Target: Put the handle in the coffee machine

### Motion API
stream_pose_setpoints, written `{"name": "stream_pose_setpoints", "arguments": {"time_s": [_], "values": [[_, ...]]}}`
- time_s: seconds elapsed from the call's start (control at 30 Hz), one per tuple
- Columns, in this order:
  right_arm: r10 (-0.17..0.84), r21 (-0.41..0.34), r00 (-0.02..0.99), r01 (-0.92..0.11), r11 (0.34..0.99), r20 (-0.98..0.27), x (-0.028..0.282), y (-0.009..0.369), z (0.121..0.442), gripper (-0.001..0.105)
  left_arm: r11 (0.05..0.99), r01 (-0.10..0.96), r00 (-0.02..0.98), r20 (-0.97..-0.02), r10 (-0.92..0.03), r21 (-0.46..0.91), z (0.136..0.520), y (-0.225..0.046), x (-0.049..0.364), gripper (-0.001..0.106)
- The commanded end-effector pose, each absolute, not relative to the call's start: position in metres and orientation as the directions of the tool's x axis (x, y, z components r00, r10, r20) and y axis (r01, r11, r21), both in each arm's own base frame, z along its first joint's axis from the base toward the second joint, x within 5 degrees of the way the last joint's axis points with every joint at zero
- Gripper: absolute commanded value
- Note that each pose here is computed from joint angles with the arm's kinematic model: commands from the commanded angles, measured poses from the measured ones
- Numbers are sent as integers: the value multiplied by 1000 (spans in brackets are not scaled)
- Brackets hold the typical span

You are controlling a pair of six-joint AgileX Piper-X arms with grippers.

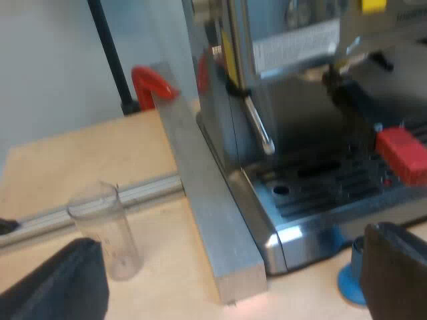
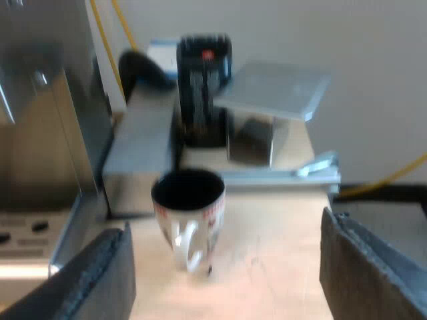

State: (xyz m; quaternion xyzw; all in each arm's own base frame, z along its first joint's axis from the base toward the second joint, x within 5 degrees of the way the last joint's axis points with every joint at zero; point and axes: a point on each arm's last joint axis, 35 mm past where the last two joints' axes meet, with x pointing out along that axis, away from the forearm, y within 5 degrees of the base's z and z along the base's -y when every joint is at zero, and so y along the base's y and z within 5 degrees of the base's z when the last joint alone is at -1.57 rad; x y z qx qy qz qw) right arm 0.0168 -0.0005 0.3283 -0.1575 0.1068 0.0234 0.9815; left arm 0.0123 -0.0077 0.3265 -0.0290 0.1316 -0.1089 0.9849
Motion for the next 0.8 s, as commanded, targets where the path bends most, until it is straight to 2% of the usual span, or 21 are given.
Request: {"name": "stream_pose_setpoints", "arguments": {"time_s": [0.03, 0.17, 0.37, 0.8], "values": [[17, -294, 966, -95, 951, -258, 25, 0, 318, 62, 975, 198, 940, -263, -218, -102, 324, -8, 18, 78], [16, -278, 953, -105, 955, -302, 32, 1, 304, 62, 975, 195, 933, -288, -218, -107, 317, -8, 21, 78], [16, -277, 937, -119, 954, -348, 37, 1, 291, 62, 975, 179, 888, -406, -218, -131, 293, -8, 26, 78], [15, -276, 931, -124, 953, -366, 38, 1, 287, 62, 975, 182, 887, -406, -218, -125, 292, -8, 27, 78]]}}
